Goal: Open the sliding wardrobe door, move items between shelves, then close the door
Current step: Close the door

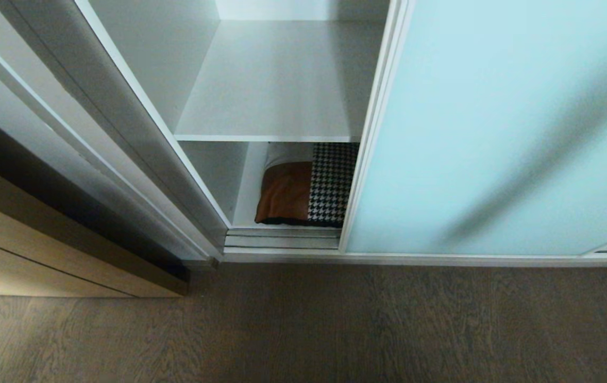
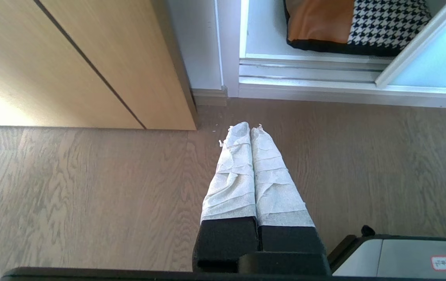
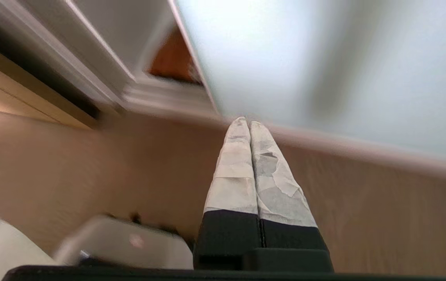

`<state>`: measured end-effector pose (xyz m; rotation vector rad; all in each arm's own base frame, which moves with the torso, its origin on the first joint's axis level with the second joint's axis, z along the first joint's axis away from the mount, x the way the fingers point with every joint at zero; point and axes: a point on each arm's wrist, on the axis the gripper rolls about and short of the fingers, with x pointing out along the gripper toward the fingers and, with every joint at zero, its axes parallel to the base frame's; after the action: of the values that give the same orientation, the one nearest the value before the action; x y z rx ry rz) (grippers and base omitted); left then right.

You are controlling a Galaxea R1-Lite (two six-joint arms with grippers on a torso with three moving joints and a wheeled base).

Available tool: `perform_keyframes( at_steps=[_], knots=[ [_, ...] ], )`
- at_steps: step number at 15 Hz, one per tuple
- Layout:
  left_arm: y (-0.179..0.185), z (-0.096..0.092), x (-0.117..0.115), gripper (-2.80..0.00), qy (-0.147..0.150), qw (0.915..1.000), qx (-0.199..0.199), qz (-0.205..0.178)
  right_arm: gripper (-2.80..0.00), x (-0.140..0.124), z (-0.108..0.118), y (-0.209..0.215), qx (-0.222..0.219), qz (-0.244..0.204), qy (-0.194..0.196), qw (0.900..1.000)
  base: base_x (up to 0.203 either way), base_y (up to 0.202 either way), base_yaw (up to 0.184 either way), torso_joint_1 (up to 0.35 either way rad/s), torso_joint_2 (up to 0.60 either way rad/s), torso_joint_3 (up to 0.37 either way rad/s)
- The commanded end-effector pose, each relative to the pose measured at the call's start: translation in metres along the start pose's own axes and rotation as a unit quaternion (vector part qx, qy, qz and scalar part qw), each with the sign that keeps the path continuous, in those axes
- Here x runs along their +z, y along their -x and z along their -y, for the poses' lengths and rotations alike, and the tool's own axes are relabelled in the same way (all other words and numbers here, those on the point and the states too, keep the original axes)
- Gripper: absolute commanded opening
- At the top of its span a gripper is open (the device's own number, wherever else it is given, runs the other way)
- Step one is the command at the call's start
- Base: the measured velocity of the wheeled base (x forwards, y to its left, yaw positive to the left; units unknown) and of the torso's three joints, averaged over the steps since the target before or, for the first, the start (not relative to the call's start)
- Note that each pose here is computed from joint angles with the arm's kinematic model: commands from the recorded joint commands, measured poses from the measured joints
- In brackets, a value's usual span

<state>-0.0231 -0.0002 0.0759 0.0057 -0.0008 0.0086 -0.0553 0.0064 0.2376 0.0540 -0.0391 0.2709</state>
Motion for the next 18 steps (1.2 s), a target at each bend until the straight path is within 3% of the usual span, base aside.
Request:
perform_keyframes(
  at_steps=[1,5,7,10,14,18],
  knots=[
    [0.0,0.0,0.0,-2.8,0.0,1.0,0.0,0.0,-2.8,0.043,0.006,-0.034,0.028,-0.026,-0.009,0.999,0.0,0.0,0.0,0.0,0.0,0.0],
    [0.0,0.0,0.0,-2.8,0.0,1.0,0.0,0.0,-2.8,0.124,0.013,-0.086,0.095,-0.005,-0.002,0.995,0.0,0.0,0.0,0.0,0.0,0.0],
    [0.0,0.0,0.0,-2.8,0.0,1.0,0.0,0.0,-2.8,0.152,0.015,-0.109,0.12,0.008,0.002,0.993,0.0,0.0,0.0,0.0,0.0,0.0],
    [0.0,0.0,0.0,-2.8,0.0,1.0,0.0,0.0,-2.8,0.161,0.007,-0.13,0.214,-0.003,-0.006,0.977,0.0,0.0,0.0,0.0,0.0,0.0],
    [0.0,0.0,0.0,-2.8,0.0,1.0,0.0,0.0,-2.8,0.174,0.003,-0.174,0.239,-0.017,-0.017,0.971,0.0,0.0,0.0,0.0,0.0,0.0],
    [0.0,0.0,0.0,-2.8,0.0,1.0,0.0,0.0,-2.8,0.19,-0.018,-0.205,0.253,-0.003,-0.021,0.967,0.0,0.0,0.0,0.0,0.0,0.0]
  ],
)
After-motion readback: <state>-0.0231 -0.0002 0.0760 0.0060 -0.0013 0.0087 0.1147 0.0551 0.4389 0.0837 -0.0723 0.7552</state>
